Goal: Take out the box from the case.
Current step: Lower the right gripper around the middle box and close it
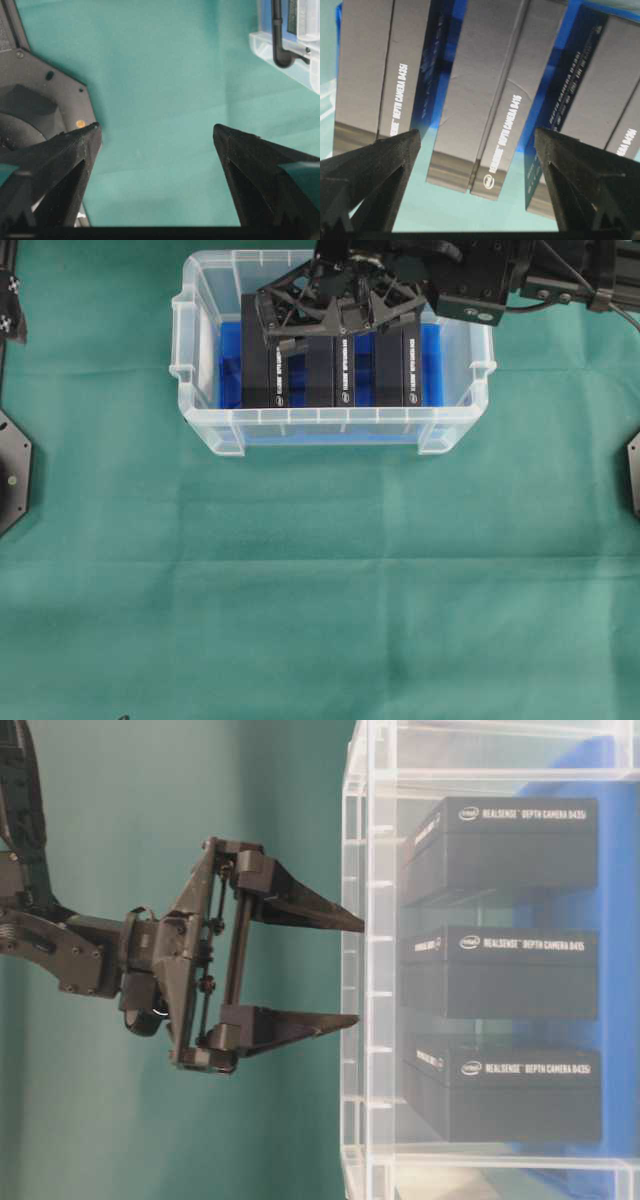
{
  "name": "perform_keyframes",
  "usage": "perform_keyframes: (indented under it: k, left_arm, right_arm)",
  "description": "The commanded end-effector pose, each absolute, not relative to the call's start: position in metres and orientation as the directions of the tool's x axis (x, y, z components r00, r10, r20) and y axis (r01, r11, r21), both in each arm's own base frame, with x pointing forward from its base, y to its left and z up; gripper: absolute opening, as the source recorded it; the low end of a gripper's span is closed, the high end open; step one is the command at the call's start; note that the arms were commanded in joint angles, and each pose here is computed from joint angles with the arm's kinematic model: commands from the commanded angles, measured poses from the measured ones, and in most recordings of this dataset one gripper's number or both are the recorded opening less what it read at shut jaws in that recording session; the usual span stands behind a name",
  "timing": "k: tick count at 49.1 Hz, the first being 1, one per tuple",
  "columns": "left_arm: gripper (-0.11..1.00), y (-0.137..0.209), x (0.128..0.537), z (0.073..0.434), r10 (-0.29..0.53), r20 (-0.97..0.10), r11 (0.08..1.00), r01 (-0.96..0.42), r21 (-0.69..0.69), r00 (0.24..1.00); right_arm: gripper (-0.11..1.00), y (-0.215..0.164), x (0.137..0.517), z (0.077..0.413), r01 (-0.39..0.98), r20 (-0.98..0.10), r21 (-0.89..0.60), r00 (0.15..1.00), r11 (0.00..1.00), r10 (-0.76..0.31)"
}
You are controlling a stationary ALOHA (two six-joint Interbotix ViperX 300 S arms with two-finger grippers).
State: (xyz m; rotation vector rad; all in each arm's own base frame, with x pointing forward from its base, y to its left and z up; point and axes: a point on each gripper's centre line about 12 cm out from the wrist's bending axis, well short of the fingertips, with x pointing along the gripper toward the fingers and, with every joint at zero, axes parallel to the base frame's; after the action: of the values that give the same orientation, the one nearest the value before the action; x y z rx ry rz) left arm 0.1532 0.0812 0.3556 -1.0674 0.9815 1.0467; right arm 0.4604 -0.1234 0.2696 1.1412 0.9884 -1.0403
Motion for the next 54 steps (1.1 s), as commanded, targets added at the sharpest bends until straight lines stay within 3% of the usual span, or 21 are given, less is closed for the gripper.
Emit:
perform_keyframes:
  k: [1, 28, 54]
  left_arm:
    - [0.99, 0.082, 0.154, 0.362, 0.181, -0.955, 0.150, -0.967, -0.207, 0.233]
    - [0.99, 0.082, 0.154, 0.361, 0.181, -0.956, 0.150, -0.967, -0.206, 0.232]
    - [0.99, 0.081, 0.154, 0.360, 0.179, -0.957, 0.150, -0.967, -0.204, 0.229]
  right_arm:
    - [0.95, -0.122, 0.460, 0.278, 0.962, -0.956, 0.250, 0.263, 0.111, -0.132]
    - [0.95, -0.127, 0.461, 0.246, 0.969, -0.965, 0.220, 0.233, 0.109, -0.124]
    - [0.95, -0.139, 0.462, 0.216, 0.965, -0.959, 0.248, 0.257, 0.083, -0.120]
